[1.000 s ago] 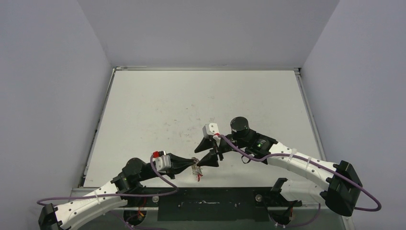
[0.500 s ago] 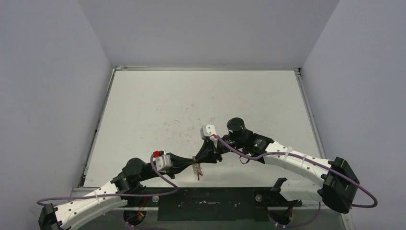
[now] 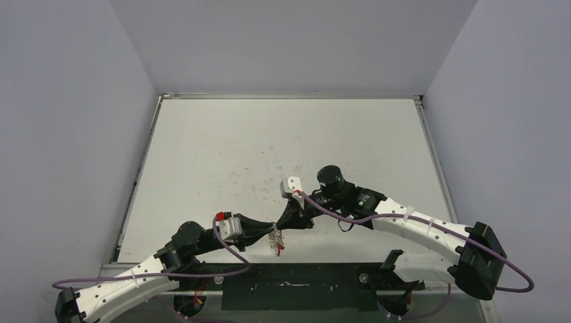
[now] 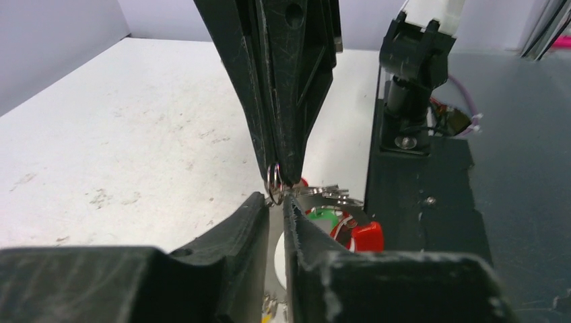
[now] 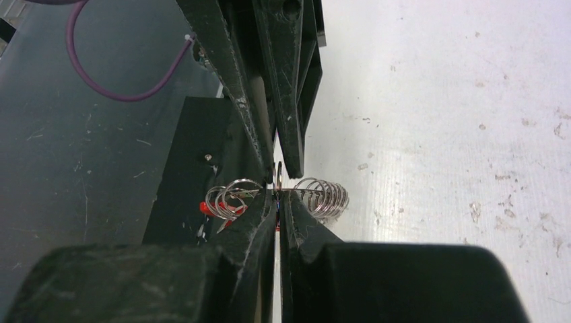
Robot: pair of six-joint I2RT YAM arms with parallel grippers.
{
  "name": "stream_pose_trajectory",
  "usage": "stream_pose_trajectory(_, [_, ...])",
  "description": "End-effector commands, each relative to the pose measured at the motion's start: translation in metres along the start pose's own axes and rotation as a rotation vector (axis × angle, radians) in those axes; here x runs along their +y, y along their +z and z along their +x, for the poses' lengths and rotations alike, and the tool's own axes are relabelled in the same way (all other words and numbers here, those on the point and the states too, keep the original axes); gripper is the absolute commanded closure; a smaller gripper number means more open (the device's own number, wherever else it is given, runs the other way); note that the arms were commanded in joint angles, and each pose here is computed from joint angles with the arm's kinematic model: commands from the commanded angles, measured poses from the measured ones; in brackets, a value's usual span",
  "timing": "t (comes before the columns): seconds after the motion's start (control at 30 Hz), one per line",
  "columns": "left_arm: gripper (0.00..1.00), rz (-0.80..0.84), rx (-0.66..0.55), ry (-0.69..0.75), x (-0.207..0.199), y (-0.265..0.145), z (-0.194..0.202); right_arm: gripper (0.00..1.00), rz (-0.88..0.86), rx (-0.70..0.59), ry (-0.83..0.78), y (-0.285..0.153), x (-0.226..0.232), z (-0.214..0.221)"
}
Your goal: Put the keys on the keyring
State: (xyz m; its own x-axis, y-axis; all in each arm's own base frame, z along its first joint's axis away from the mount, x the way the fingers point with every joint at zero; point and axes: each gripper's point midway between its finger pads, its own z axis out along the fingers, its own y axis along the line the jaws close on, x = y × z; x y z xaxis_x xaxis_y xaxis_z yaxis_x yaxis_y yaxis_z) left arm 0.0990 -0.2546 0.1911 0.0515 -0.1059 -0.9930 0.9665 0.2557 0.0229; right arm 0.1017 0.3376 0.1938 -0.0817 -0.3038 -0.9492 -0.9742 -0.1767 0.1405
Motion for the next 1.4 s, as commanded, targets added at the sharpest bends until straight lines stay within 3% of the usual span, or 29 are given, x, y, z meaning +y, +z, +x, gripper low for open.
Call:
stream_pose_trajectory(0.0, [0.83,-0.037,-0.003,0.046,0.007,-0.002,-0.023,1.0,0.032,0.056,-0.047,-0.012,0.0,-0.017])
stream_pose_trajectory(0.53, [0.71,-0.092,0.113,0.053,0.017,-0.008,-0.021,1.0,0.095,0.415,0.09,-0.01,-0.005,0.009])
stream_pose_trajectory(1.1, [0.67,0.003,0.124,0.015,0.006,0.014,-0.006,1.0,0.072,0.421,0.116,0.007,-0.003,0.007])
stream_pose_trajectory(1.37, [0.74,0.022,0.121,-0.007,0.003,0.017,0.001,1.0,0.068,0.422,0.114,0.008,-0.003,0.007])
